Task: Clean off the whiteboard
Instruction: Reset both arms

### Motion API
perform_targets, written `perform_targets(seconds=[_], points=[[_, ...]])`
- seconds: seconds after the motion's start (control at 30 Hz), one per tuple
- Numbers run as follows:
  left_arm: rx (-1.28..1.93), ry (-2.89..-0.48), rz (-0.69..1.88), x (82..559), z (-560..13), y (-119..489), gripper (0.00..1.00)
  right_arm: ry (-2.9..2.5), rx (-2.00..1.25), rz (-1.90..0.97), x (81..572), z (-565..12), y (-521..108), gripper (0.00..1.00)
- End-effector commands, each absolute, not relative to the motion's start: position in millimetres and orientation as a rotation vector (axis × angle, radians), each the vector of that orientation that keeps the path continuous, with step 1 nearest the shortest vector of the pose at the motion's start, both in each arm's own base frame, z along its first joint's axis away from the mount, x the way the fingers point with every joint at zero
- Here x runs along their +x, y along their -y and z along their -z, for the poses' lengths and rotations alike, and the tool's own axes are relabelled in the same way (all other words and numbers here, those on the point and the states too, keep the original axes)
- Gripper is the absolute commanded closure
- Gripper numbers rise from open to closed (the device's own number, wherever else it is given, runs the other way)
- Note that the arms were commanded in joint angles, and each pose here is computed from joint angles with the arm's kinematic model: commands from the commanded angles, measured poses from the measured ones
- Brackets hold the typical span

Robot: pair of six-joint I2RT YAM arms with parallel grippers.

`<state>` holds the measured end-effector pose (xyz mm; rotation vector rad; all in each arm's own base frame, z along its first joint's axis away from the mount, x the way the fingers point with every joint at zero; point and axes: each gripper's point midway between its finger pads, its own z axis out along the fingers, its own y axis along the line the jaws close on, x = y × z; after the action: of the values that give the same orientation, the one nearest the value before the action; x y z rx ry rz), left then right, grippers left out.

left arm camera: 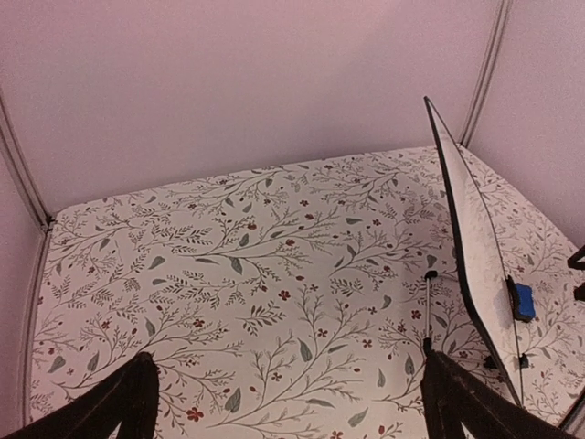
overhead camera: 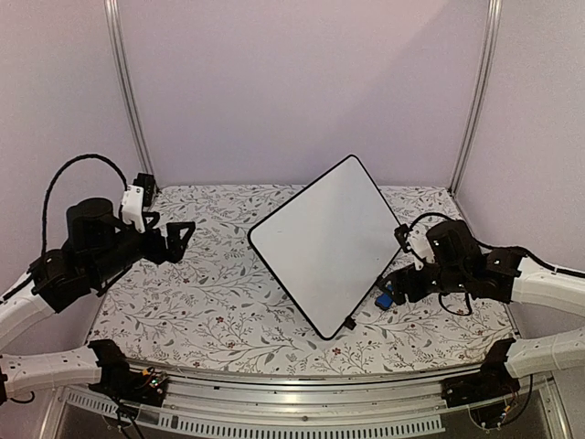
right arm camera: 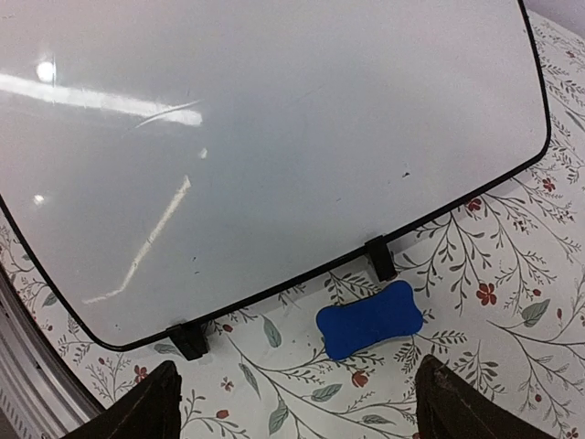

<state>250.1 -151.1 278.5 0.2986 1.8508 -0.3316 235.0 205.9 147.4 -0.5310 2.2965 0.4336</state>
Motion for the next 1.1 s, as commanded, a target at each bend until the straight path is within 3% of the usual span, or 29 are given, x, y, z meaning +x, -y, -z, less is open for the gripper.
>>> perform_targets(seconds=[0.0, 0.2, 0.83, 1.07], points=[[0.267, -1.845, 0.323, 250, -279, 147, 0.0, -2.24, -0.584, -0.527, 228, -137, -237, 0.18], [0.239, -1.835, 0.313, 250, -282, 140, 0.0, -2.276, -0.721, -0.486, 203, -95, -264, 0.29], [0.192, -1.816, 0.286, 256, -287, 125, 0.0, -2.363, -0.765, -0.332, 192, -48, -290, 0.45], [0.185, -1.807, 0.283, 256, -289, 122, 0.0, -2.373, -0.81, -0.335, 188, -31, -306, 0.74]])
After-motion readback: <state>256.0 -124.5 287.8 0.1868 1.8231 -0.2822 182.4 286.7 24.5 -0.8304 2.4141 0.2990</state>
